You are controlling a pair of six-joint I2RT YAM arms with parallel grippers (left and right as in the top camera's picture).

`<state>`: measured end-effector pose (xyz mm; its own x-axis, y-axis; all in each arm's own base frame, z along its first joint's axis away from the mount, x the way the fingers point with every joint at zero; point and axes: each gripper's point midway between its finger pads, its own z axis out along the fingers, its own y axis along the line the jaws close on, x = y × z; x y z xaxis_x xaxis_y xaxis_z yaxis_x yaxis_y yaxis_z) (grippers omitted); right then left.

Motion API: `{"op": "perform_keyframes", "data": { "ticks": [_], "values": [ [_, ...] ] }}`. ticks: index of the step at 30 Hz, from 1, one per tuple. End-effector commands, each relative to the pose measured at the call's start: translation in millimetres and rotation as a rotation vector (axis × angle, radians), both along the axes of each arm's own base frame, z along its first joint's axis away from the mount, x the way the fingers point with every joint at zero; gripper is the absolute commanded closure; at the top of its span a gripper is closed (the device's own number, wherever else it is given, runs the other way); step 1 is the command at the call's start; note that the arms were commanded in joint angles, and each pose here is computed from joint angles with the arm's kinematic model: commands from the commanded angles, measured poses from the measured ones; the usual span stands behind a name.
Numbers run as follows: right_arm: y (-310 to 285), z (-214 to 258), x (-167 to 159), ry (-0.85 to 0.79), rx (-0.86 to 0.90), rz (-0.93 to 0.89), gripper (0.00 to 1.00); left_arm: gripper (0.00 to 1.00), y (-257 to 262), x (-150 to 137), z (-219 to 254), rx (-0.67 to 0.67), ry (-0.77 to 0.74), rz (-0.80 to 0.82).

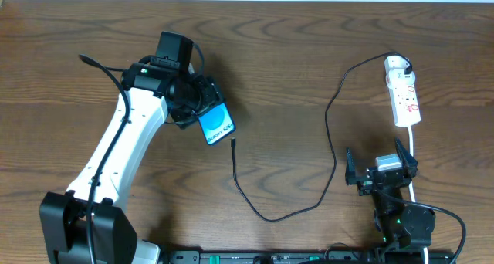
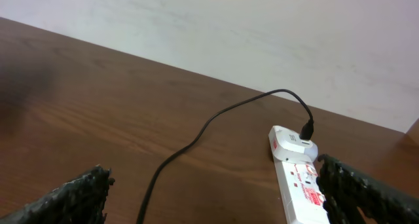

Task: Plug charger to phone and switch on socket
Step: 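Lift the phone upright with the left gripper, tilting it toward center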

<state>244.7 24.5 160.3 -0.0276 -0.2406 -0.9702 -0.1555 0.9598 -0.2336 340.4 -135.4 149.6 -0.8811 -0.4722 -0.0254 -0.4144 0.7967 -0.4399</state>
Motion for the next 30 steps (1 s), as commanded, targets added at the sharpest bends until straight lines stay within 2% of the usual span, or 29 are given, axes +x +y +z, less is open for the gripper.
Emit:
{"op": "perform_keyframes", "data": {
  "ticks": [1, 7, 14, 20, 27, 28, 30],
  "values": [
    [1.3, -0.7, -0.2, -0.001, 0.009, 0.004, 0.01, 0.32, -21.7, -8.8, 17.9, -0.158, 0.029, -0.017],
    [1.3, -0.8, -0.2, 0.0, 0.009, 0.005, 0.01, 0.32, -36.3, -15.4, 26.5, -0.255, 0.053, -0.053],
    [4.7, -0.6, -0.8, 0.007, 0.062, 0.021, 0.01, 0.32, -39.5, -11.9, 29.8, -0.282, 0.053, -0.029],
    [4.6, -0.5, -0.7, 0.063, 0.414, -0.002, 0.01, 0.32, -40.9, -7.9, 31.8, -0.302, 0.065, 0.019],
    [6.7, -0.2, -1.1, 0.171, 1.058, -0.033, 0.01, 0.32, -43.6, -5.1, 34.8, -0.332, 0.082, 0.062],
    [6.5, -0.2, -1.1, 0.2, 1.236, -0.047, 0.01, 0.32, -43.8, -4.1, 35.2, -0.333, 0.078, 0.063],
    [6.3, -0.2, -1.0, 0.217, 1.343, -0.055, 0.01, 0.32, -44.0, -3.5, 35.6, -0.335, 0.075, 0.063]
  ]
}}
